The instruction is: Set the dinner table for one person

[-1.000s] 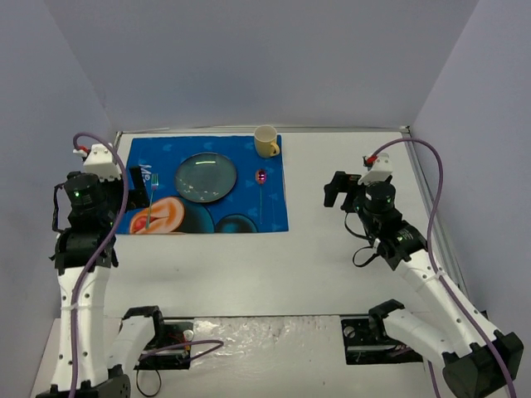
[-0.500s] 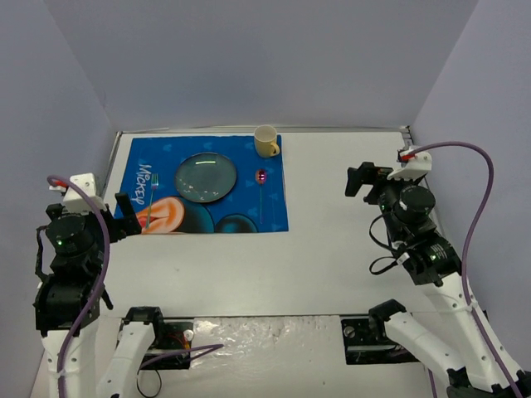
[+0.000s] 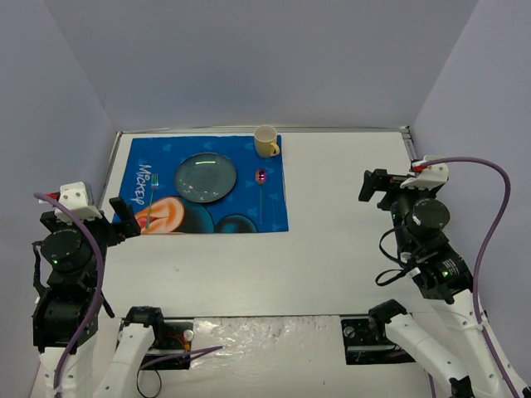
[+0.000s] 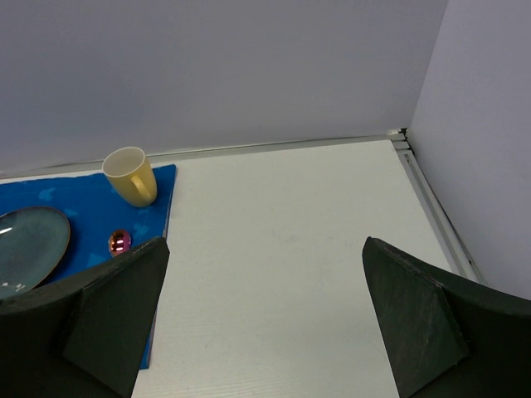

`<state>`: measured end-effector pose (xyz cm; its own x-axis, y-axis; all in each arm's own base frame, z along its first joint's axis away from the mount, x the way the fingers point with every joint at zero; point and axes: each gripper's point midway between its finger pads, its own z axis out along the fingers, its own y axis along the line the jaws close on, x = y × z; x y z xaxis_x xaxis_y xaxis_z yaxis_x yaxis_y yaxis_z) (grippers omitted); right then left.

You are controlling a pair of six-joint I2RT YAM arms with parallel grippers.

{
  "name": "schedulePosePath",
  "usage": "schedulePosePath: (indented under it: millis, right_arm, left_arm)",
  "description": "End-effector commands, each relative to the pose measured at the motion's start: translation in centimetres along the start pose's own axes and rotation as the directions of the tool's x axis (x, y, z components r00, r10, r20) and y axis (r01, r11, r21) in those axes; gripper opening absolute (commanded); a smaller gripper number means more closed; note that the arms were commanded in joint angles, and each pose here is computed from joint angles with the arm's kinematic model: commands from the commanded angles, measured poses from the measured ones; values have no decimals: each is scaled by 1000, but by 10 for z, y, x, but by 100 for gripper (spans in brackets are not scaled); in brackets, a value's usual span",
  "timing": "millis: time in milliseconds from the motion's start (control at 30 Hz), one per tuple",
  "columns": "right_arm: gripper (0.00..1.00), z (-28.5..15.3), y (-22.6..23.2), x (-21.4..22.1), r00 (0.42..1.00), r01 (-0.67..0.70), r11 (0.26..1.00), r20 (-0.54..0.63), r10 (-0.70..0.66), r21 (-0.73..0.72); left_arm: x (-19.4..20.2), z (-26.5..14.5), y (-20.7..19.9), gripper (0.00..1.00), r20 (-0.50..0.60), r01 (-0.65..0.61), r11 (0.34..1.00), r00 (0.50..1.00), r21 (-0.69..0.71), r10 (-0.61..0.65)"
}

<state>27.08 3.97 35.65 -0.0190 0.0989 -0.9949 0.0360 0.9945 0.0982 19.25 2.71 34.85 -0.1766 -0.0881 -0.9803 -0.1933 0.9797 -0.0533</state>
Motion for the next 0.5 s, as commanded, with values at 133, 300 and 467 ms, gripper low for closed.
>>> schedulePosePath:
  millis: [133,300,467]
  right_arm:
    - [100,-6,-11,-30,993,-16,999,120,10,48]
    - [100,-11,-15,-35,989,-27,998,148,19,52]
    - [100,-13,-17,-36,988,-23,998,155,13,60]
  left_arm:
    - [-23,6,7,97,87,37,998,996,-51,-32]
    - [-24,2,7,97,92,28,999,995,-45,-24]
    - [-20,0,7,97,84,11,999,996,-42,-7]
